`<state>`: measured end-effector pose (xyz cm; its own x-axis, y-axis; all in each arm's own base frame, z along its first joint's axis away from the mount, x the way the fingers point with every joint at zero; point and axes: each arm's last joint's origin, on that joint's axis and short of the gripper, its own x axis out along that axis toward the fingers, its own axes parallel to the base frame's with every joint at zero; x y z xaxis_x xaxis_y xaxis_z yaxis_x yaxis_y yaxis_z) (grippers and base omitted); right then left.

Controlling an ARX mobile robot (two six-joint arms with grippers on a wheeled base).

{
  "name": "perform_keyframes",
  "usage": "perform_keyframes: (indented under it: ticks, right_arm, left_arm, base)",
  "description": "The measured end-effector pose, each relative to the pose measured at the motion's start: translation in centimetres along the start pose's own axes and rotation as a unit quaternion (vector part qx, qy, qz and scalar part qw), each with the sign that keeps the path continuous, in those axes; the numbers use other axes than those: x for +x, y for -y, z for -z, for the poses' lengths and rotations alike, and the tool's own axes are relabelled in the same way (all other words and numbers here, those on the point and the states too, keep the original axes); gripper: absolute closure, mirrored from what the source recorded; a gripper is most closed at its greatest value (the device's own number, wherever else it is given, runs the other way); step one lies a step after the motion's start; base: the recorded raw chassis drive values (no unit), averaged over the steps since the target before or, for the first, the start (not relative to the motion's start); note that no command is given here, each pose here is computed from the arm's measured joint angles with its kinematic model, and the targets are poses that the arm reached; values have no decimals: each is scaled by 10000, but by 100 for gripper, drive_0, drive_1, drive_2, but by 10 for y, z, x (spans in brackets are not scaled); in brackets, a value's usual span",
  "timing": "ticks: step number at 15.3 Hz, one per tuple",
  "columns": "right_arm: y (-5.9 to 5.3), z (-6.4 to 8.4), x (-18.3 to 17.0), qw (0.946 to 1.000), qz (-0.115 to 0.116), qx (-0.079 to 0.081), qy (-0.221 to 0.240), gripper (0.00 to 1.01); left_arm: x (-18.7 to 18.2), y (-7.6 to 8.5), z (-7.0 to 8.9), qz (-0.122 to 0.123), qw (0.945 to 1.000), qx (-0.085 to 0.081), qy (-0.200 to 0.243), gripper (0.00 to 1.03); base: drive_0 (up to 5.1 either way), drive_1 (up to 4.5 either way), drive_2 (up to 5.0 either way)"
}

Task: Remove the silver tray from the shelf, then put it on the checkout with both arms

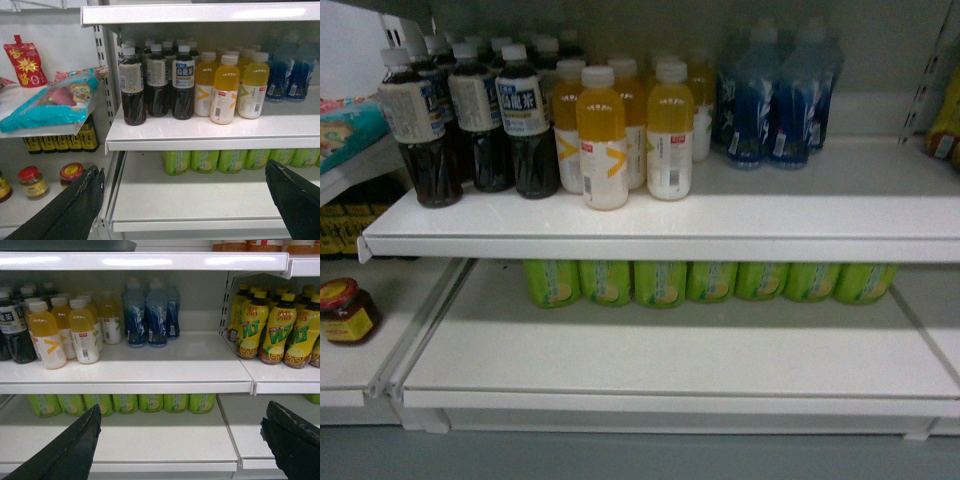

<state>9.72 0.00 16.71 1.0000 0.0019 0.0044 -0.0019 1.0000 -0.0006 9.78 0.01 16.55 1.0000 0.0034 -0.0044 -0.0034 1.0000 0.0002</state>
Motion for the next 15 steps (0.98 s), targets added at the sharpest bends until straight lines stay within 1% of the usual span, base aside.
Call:
perform_keyframes:
  ticks: [15]
  right_arm:
    - [0, 0, 0, 10000, 10, -2, 6, 3]
  left_arm:
    - [0, 0, 0, 15, 10000, 2, 8, 5]
  base:
    - [0, 0, 0]
